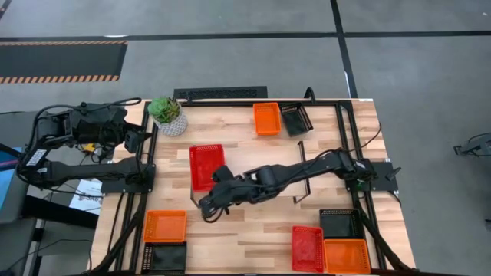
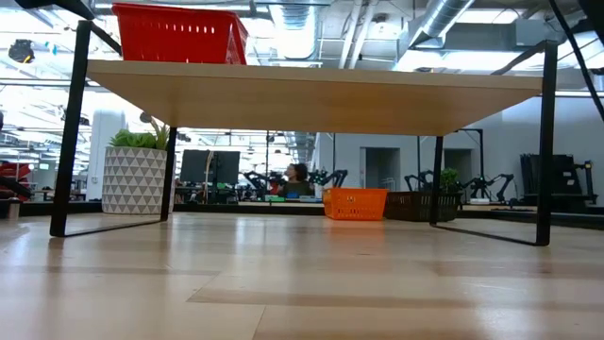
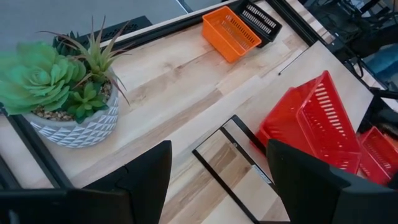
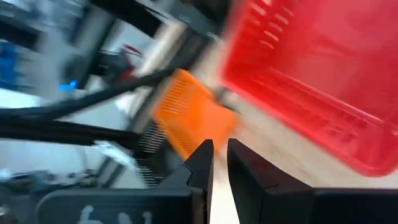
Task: Stack baskets on shelf by color
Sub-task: Stack the left red bin on top of the other red bin on the shelf
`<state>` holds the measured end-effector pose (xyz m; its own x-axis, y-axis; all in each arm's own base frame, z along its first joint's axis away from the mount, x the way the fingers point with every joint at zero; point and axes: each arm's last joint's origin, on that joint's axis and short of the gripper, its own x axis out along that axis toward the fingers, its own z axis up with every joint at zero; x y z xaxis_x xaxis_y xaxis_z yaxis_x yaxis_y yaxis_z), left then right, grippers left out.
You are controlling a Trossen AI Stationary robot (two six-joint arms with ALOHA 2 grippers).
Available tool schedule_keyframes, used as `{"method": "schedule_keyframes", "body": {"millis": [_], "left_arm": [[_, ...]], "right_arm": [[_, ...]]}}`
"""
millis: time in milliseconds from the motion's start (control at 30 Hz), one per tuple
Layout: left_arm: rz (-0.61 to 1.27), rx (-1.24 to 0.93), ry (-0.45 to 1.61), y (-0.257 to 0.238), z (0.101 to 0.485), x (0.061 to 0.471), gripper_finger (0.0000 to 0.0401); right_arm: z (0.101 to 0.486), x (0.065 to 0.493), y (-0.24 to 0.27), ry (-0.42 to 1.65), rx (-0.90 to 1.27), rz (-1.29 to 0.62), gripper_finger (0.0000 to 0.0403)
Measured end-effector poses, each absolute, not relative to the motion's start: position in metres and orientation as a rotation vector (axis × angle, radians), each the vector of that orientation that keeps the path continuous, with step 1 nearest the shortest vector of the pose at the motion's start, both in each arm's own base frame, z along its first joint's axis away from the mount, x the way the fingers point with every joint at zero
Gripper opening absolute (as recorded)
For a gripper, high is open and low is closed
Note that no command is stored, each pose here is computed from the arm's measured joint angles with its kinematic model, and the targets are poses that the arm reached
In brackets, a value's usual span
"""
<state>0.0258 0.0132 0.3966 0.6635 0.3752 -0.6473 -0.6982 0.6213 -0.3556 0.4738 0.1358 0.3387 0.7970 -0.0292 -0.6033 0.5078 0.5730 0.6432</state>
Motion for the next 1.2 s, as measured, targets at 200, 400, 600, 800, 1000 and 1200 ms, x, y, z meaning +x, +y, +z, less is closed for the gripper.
{"method": "schedule_keyframes", "body": {"millis": [200,400,600,800,1000,1200], "left_arm": [[0.684,-0.623,0.552,0.014,0.397,0.025,0.0249],[0.688,-0.621,0.551,0.014,0.397,0.025,0.0249],[0.688,-0.621,0.551,0.014,0.397,0.025,0.0249],[0.694,-0.617,0.549,0.014,0.397,0.025,0.0249],[0.729,-0.601,0.54,0.015,0.397,0.025,0.0249],[0.739,-0.596,0.537,0.016,0.397,0.025,0.0249]], "right_arm": [[0.384,0.458,0.102,0.379,0.754,-0.442,0.0062],[0.391,0.462,0.045,0.348,0.645,-0.533,0.0053],[0.375,0.472,0.014,0.41,0.636,-0.556,0.0045],[0.369,0.475,0.01,0.439,0.616,-0.55,0.0038],[0.358,0.481,0.012,0.472,0.598,-0.559,0.0028],[0.339,0.488,0.013,0.526,0.543,-0.589,0.002]]}}
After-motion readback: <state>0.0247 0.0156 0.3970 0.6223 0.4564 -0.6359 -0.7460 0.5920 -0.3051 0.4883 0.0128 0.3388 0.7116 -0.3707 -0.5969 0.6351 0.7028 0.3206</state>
